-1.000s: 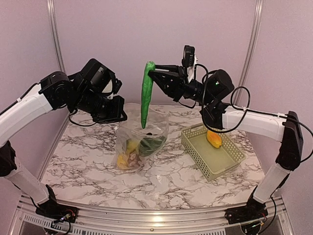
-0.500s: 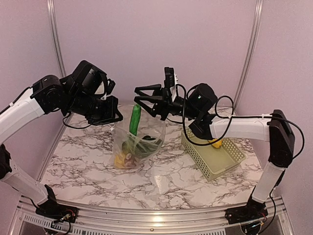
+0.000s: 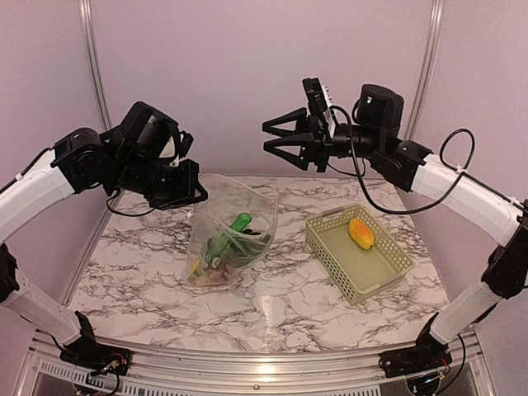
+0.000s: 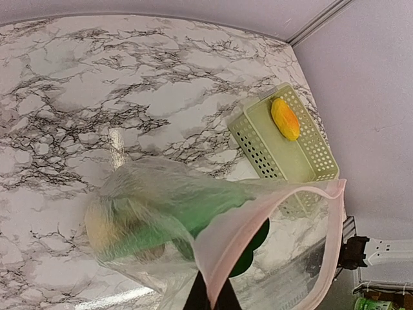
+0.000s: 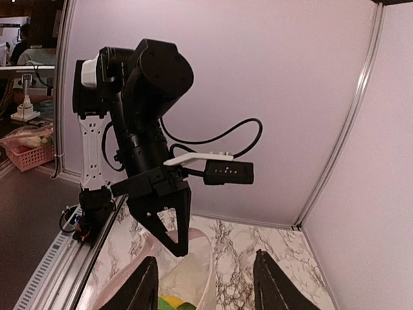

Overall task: Place the food in the zip-top bag and seal the zipper
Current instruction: Place the fake vegetable in the zipper food storage bag, then adjust the zipper food storage bag at the center of the board.

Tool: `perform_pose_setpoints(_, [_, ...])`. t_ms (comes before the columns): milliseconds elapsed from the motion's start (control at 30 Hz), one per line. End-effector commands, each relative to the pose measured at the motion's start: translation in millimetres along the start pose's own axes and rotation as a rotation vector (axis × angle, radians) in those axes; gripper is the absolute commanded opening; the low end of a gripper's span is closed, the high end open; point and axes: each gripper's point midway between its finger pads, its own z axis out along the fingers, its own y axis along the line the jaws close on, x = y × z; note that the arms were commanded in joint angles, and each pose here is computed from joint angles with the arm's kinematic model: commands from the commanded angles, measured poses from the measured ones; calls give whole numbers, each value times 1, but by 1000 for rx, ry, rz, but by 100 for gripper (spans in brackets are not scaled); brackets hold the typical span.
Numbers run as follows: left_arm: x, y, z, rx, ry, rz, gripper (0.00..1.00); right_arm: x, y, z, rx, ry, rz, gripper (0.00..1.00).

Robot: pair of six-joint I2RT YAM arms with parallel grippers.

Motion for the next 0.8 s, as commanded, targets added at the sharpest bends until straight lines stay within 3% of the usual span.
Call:
perform_pose_setpoints(0, [-8,-3,-4,28,-39,-14,0,45,43,-17,-161,229,22,45])
perform_pose_setpoints(467, [0,-3,-5,50,-14,-34,3,112,116,-9,-375,670,-50,50])
perform_pose_setpoints(667, [4,-1,-5,51,-5,-59,4,135,107,0,-324,729,-23,49])
perform_pose_setpoints(767, [6,-1,-5,53,1,-64,4,134,100,7,-297,725,-29,42])
